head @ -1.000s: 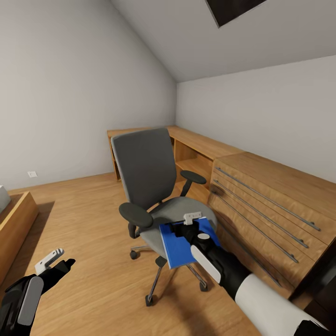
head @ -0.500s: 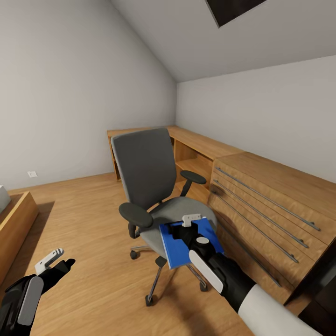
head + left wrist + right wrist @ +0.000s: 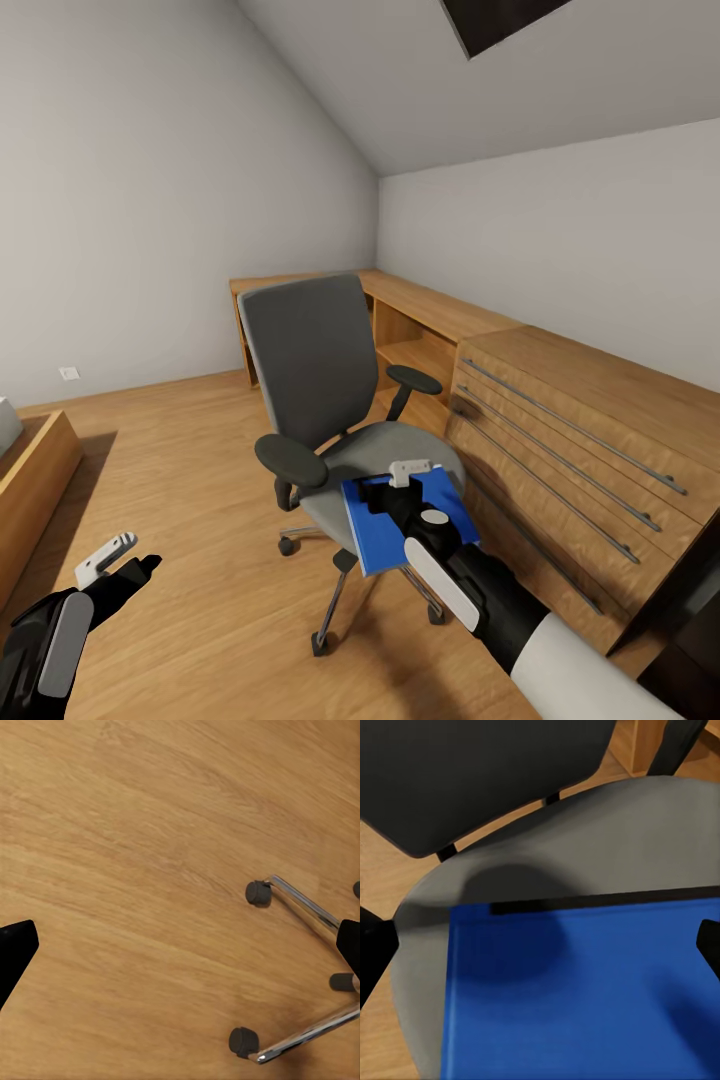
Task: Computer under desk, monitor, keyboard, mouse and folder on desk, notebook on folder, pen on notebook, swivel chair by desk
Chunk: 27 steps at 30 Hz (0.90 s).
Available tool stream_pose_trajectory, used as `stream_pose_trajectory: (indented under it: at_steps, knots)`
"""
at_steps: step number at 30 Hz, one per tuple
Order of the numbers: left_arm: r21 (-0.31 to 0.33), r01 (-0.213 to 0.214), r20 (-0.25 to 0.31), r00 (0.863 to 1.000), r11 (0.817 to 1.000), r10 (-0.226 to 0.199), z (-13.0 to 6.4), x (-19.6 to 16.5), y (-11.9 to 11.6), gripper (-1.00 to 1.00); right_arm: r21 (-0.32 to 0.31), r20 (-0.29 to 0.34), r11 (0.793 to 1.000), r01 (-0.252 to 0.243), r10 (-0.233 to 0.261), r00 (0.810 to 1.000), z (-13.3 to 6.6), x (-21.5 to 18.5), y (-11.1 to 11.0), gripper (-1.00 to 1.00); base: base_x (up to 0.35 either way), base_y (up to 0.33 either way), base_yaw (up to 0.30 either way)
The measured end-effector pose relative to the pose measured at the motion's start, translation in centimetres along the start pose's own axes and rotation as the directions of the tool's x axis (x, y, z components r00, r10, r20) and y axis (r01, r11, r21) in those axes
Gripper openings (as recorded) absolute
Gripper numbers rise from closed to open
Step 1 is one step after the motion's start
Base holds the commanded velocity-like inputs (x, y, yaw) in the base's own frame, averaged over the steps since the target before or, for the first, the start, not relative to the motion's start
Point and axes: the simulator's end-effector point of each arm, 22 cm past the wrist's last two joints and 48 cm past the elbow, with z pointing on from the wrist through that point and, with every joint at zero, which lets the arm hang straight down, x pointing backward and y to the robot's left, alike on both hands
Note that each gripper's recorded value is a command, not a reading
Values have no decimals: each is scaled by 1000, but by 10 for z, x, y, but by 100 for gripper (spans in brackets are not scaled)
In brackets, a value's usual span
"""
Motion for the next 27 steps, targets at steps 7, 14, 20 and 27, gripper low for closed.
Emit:
stream_pose_trajectory:
  at_steps: [7,14,20,27]
  knots:
    - [0,0,0,1000,1000,0,0,0,0,100,-4,-3,1000,-10,10,1000,0,1,1,100,0,0,0]
    - [0,0,0,1000,1000,0,0,0,0,100,-5,-2,1000,-11,11,1000,0,0,2,100,0,0,0]
    - [0,0,3,1000,1000,0,0,0,0,100,-5,3,1000,-11,11,1000,-1,-2,2,100,0,0,-15]
    - [-5,-10,8,1000,1000,10,-1,-2,0,100,-5,3,1000,-14,14,1000,-1,-2,1,100,-106,104,-187]
